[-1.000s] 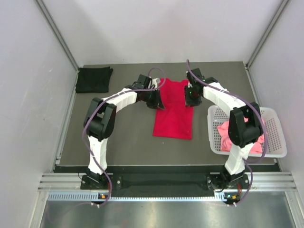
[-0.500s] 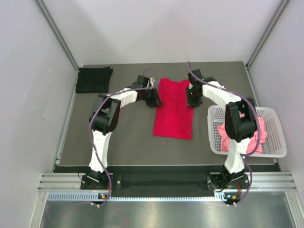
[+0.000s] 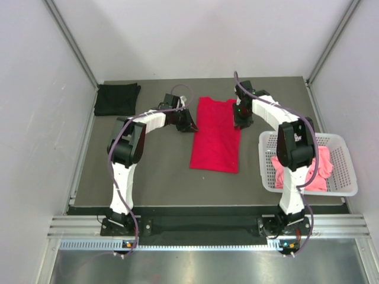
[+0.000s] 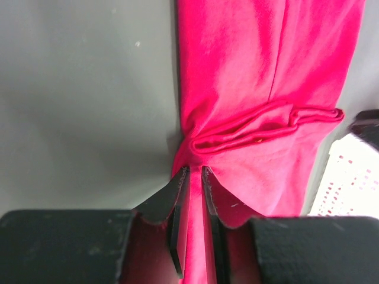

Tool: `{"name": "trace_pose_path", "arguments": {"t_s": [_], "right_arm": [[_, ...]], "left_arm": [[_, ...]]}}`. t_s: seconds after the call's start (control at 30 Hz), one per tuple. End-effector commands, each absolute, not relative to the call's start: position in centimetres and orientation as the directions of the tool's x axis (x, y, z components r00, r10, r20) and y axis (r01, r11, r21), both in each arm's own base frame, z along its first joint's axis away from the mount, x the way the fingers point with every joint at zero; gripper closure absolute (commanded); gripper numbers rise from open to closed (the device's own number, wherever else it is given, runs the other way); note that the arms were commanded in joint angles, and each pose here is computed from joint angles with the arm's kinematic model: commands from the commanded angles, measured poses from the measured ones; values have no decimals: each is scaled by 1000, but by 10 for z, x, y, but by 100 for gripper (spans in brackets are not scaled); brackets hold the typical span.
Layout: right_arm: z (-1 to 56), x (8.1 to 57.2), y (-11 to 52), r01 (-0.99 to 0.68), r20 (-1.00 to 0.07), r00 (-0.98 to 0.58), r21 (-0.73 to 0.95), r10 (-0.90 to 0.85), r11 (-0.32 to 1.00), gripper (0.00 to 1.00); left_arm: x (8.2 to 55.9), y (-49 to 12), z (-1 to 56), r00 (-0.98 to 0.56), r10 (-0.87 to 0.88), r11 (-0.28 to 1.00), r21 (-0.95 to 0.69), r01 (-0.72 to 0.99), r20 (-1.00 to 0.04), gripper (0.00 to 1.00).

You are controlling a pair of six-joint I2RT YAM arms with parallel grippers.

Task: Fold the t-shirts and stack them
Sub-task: Fold the tshirt

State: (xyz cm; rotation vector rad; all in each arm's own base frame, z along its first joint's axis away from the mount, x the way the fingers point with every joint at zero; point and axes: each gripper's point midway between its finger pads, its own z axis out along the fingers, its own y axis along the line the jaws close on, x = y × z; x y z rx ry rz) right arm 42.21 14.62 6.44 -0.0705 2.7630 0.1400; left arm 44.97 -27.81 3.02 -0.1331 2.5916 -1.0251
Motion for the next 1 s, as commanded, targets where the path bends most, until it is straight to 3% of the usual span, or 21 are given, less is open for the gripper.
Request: {"name": "trace_pose_path", "arguments": {"t_s": [0.0, 0.17, 0.33, 0.57, 0.73, 0.87, 0.97], "right_arm": [[100, 429, 138, -87, -420, -907, 77, -47, 993, 69], [115, 386, 142, -202, -363, -921, 130, -143, 971, 61], [129, 346, 146, -274, -414, -893, 187, -177, 943, 48], [100, 271, 164, -295, -343, -923, 337, -175, 894, 45], [80, 251, 174, -281, -351, -925, 364, -149, 888, 46], [67, 243, 168, -241, -338, -934, 351, -118, 905, 47], [63, 243, 166, -231, -341, -934, 348, -107, 909, 48]], "left_arm": [[423, -234, -15, -952, -181, 856, -516, -30, -245, 79], [414, -231, 19, -940, -102, 859, -505, 82, -326, 72], [409, -225, 78, -900, -91, 858, -493, 146, -426, 62], [333, -228, 83, -949, -81, 834, -542, 103, -305, 59], [277, -240, 62, -968, -58, 855, -512, 78, -243, 59], [260, -249, 49, -977, -131, 844, -536, -20, -170, 59], [262, -250, 42, -970, -170, 842, -537, -52, -172, 59]]}}
